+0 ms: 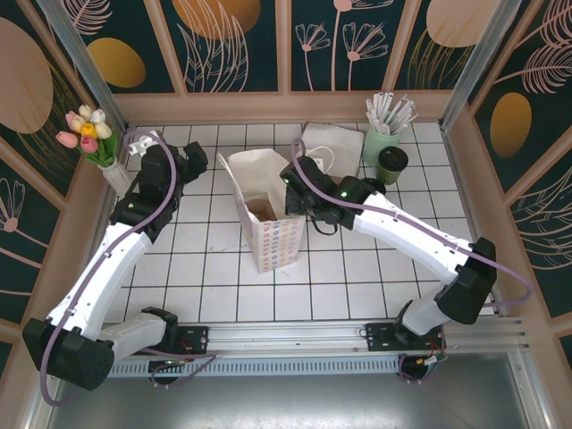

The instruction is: Pack the takeout coffee

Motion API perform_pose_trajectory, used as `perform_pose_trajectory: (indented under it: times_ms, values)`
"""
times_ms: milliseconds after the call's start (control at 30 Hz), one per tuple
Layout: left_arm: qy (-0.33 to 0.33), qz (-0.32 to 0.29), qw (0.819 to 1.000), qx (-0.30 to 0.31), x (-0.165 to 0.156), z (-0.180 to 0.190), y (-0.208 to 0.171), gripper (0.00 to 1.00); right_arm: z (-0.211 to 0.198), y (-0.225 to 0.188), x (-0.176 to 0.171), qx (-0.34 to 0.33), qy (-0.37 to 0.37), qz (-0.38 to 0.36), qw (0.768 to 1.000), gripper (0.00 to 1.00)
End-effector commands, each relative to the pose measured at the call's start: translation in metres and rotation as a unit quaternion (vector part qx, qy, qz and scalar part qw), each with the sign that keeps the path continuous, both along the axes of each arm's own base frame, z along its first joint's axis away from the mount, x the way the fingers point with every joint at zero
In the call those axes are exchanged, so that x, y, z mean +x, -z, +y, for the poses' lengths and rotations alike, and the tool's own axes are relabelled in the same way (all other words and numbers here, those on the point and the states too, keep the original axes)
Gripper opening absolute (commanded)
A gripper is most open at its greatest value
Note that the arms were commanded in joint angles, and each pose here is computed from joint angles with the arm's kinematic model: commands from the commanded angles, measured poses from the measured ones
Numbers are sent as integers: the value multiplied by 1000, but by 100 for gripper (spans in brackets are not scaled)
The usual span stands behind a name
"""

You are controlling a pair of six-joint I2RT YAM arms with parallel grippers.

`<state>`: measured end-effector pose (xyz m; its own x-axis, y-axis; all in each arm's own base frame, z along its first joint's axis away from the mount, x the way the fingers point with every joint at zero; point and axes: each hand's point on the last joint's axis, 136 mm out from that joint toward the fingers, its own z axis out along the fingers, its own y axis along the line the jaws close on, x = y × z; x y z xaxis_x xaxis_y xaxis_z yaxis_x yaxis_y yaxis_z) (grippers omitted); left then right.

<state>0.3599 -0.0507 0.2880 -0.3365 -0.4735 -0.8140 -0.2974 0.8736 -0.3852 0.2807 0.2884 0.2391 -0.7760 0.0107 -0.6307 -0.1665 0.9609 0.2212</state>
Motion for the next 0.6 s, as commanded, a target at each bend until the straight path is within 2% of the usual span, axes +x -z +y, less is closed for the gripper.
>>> perform_pose_trajectory:
  times_ms: [0,167,300,400,567]
  values:
    - [-16,35,999,-22,-7,2,30,99,-4,-1,4,-34,25,-7,999,2]
    - [20,89,992,-85,-14,-21,77,99,-9,-27,5,-27,41,-58,997,2]
    - [22,129,978,-161,-26,-36,124,99,-20,-4,0,-54,57,-33,996,10]
    - [44,156,963,-214,-32,-55,151,99,-14,-7,0,-51,51,-27,997,12]
    - [49,186,954,-228,-39,-62,172,99,-9,-17,1,-43,32,-36,998,11]
